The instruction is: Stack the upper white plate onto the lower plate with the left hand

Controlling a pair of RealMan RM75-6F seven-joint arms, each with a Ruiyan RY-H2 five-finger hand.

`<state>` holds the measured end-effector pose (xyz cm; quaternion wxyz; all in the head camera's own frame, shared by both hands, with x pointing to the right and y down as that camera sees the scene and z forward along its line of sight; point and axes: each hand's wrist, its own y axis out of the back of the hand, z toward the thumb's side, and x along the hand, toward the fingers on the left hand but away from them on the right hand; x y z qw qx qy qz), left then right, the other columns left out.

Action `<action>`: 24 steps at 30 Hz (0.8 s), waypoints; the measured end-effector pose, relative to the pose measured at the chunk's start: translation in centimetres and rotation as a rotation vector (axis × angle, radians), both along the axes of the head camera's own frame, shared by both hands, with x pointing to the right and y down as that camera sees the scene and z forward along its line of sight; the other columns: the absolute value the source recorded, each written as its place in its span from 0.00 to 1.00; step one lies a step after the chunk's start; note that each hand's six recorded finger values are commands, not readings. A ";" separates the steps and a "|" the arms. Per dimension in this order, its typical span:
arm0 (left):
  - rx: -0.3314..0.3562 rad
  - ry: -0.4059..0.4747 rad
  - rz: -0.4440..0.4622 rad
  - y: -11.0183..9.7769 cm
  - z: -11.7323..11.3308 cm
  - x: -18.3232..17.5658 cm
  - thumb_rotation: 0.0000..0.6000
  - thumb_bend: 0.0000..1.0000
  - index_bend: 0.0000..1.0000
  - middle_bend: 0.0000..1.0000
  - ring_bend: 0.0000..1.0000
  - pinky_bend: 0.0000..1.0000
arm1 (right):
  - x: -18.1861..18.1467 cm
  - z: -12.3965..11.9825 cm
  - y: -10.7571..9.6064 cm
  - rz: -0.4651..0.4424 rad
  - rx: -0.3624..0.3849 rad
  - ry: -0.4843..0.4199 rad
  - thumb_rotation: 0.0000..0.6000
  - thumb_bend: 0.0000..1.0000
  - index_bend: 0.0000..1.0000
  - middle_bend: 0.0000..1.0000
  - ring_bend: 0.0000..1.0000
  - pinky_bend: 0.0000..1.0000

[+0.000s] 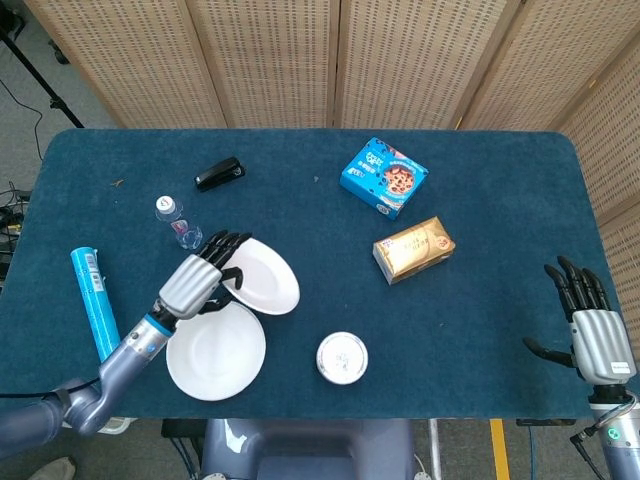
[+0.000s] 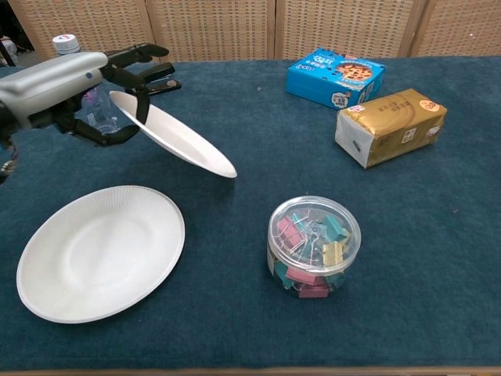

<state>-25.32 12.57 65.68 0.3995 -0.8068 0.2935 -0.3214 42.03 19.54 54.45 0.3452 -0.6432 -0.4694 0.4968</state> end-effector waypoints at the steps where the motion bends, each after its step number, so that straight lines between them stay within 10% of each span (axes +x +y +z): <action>1: -0.002 0.008 0.003 0.4 -0.3 -0.4 1.00 0.62 0.97 0.00 0.00 0.00 | 0.0 0.0 0.0 -0.001 0.000 -0.001 1.00 0.00 0.00 0.00 0.00 0.00; 24: 0.041 0.075 0.042 7.7 -4.1 -7.7 1.00 0.61 0.97 0.00 0.00 0.00 | -0.3 -0.5 0.1 -0.011 0.012 -0.017 1.00 0.00 0.00 0.00 0.00 0.00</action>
